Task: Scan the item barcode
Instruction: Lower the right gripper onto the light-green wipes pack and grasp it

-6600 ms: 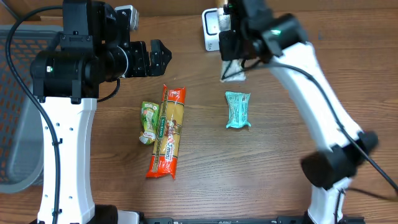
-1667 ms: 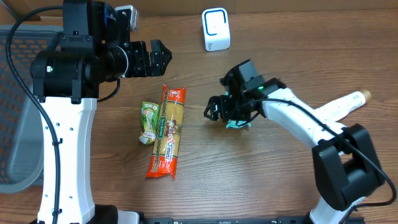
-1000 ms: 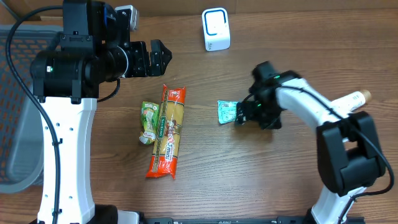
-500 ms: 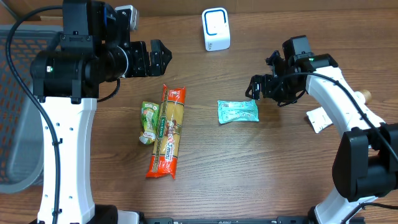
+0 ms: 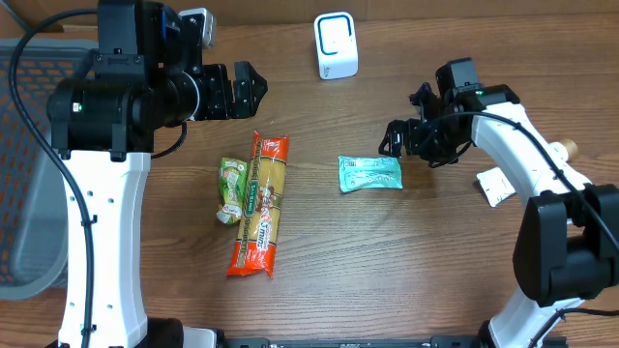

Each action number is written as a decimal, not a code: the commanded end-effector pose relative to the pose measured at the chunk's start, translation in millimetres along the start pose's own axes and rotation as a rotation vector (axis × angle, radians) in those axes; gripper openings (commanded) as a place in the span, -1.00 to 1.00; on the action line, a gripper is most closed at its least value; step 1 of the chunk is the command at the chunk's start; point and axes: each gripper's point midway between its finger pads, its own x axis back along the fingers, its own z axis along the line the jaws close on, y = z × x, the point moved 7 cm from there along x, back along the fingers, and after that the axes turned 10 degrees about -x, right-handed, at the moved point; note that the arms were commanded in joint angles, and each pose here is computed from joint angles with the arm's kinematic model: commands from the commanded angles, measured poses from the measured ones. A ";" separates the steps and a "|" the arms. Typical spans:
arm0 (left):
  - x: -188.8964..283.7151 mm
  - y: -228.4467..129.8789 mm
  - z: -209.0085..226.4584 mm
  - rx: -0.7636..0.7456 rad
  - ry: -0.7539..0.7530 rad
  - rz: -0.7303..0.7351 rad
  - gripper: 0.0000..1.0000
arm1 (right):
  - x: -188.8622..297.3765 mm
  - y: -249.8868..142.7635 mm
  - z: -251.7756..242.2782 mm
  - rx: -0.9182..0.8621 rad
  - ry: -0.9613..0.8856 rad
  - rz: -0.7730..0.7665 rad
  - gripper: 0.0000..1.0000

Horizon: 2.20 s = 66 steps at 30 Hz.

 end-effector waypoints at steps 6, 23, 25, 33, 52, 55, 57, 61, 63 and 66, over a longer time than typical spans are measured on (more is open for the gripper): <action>-1.4 1.3 1.2 0.003 -0.005 0.000 0.99 | -27.1 -2.4 -12.1 -0.052 0.010 0.087 1.00; -1.5 1.3 1.1 0.003 -0.005 0.000 0.99 | -30.9 5.8 -17.6 -0.040 0.089 0.085 1.00; -1.5 1.3 1.1 0.003 -0.005 0.000 0.99 | -30.9 5.7 -17.6 -0.025 0.089 0.085 1.00; -1.4 1.3 1.2 0.003 -0.005 0.000 0.99 | -32.2 6.6 -17.9 0.012 0.092 0.081 0.98; -1.4 1.3 1.2 0.003 -0.005 0.000 0.99 | -78.4 -23.6 -40.2 0.135 0.097 0.084 0.65; -1.4 1.3 1.2 0.003 -0.005 0.000 0.99 | -85.8 -28.6 -38.5 0.156 0.101 0.080 0.61; -1.4 1.3 1.2 0.003 -0.005 0.000 0.99 | -91.9 -33.6 -35.8 0.176 0.102 0.082 0.56; -1.5 1.3 1.1 0.003 -0.005 0.000 0.99 | -102.8 -44.7 -33.3 0.208 0.062 0.094 0.29; -1.4 1.3 1.2 0.003 -0.005 0.000 0.99 | -104.6 -47.3 -32.9 0.206 0.052 0.101 0.05; -1.5 1.3 1.1 0.003 -0.005 0.000 0.99 | -104.6 -48.8 -33.2 0.191 0.049 0.108 -0.42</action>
